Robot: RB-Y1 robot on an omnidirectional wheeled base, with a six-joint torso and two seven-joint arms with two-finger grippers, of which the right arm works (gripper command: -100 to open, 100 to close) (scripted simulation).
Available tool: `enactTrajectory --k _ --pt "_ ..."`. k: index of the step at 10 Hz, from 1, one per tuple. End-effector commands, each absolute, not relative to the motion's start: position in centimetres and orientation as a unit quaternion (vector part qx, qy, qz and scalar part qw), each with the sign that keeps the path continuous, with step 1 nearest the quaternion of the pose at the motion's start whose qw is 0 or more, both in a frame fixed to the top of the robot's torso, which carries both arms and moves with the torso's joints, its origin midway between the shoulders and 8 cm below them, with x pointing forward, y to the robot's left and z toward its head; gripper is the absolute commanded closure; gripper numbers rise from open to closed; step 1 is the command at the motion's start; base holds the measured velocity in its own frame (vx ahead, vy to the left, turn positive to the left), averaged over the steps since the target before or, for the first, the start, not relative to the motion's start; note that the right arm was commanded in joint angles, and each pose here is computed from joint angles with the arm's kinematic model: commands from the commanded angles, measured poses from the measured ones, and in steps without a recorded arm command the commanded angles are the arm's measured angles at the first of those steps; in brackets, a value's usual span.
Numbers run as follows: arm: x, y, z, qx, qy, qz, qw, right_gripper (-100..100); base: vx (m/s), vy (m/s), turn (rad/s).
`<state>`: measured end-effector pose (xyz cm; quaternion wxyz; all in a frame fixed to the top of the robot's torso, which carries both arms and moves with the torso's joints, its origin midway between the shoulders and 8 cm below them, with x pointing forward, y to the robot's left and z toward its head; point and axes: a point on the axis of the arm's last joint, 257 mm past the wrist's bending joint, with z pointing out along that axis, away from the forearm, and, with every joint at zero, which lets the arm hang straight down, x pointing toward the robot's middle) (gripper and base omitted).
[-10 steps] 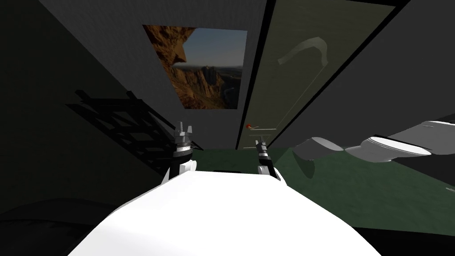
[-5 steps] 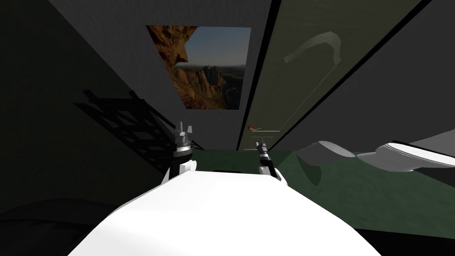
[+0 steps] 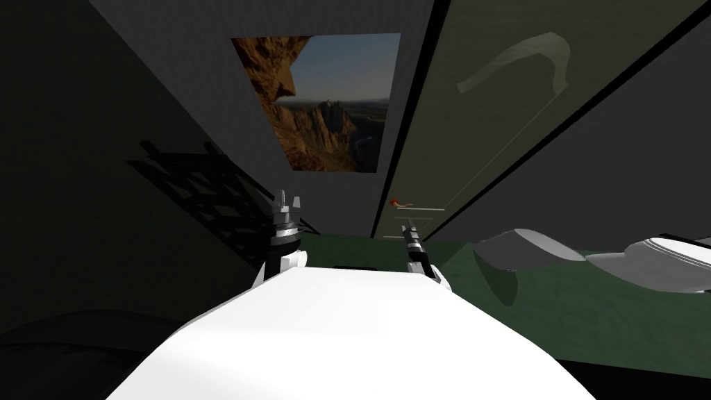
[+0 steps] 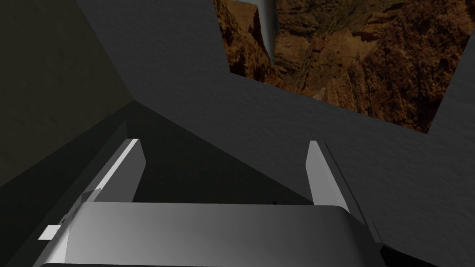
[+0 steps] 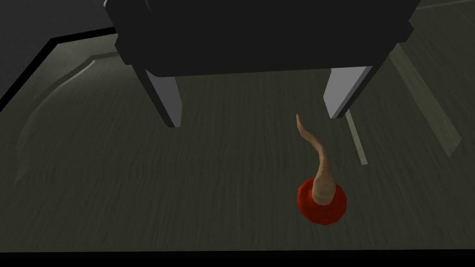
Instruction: Pull the door open
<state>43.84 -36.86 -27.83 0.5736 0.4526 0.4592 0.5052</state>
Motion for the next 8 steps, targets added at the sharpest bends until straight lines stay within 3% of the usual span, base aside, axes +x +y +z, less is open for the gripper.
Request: enactTrajectory --k 1,8 --pt "43.8 -37.9 -28.9 0.460 0.464 0.498 0.570 -100 0.085 -0.064 0.110" --pt "43.3 -41.2 -32.5 0.484 0.480 0.469 0.561 -100 0.069 -0.041 0.073"
